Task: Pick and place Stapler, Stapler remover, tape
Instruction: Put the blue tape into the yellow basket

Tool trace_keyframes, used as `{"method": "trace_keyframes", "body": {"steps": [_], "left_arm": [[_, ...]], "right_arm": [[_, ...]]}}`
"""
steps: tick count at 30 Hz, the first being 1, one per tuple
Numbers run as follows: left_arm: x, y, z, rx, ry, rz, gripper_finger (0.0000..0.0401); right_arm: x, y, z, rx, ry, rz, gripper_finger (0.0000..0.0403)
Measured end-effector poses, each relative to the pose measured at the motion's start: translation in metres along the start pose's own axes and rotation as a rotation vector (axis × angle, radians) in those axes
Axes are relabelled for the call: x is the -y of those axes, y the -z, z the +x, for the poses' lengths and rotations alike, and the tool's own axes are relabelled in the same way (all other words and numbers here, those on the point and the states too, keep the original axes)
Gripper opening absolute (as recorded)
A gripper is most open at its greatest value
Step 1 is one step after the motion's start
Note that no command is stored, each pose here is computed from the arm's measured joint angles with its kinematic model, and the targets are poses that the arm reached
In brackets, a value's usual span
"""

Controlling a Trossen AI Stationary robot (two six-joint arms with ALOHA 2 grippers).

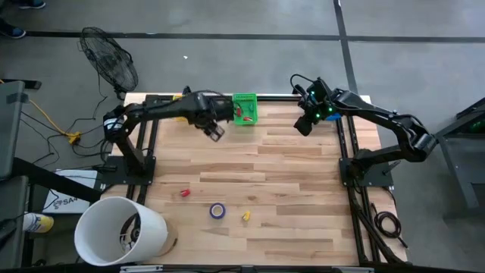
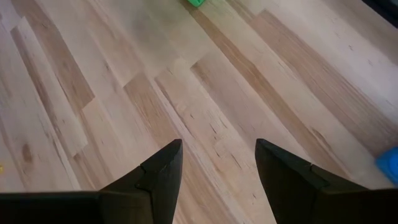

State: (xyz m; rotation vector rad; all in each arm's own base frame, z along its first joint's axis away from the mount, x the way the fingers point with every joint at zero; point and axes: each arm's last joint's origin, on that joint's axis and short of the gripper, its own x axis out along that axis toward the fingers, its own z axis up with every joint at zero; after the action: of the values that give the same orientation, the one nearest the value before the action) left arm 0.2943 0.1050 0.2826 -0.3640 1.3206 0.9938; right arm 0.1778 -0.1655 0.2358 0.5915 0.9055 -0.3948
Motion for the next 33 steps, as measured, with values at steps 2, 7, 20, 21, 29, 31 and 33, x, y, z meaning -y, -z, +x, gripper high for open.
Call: {"method": "trace_keyframes", "body": {"steps": [2,7,20,21,29,31,33], "left_arm": [[0.013,0.009,-0.007,-0.004,0.046,0.068,0.0193],[0.044,0.033,-0.023,-0.038,0.171,0.182,0.0193],[0.124,0.115,-0.066,-0.023,0.452,0.379,0.0193],[0.129,0.122,-0.068,-0.013,0.461,0.421,0.0193],[0.165,0.163,-0.063,0.002,0.447,0.633,0.0193],[0.174,0.167,-0.06,0.006,0.459,0.641,0.0193],[0.184,0.17,-0.053,-0.003,0.471,0.652,0.0193]], "right_arm": [[0.0,0.0,0.0,0.001,-0.001,-0.017,0.0193],[-0.001,0.0,0.0,0.001,-0.027,-0.05,0.0193],[-0.002,0.001,0.0,-0.002,-0.074,-0.109,0.0193],[-0.002,0.001,0.0,-0.001,-0.075,-0.112,0.0193],[-0.003,0.0,0.0,0.006,-0.087,-0.127,0.0193],[-0.003,0.0,0.0,0.007,-0.088,-0.128,0.0193],[-0.003,0.0,0.0,0.008,-0.088,-0.129,0.0193]]}}
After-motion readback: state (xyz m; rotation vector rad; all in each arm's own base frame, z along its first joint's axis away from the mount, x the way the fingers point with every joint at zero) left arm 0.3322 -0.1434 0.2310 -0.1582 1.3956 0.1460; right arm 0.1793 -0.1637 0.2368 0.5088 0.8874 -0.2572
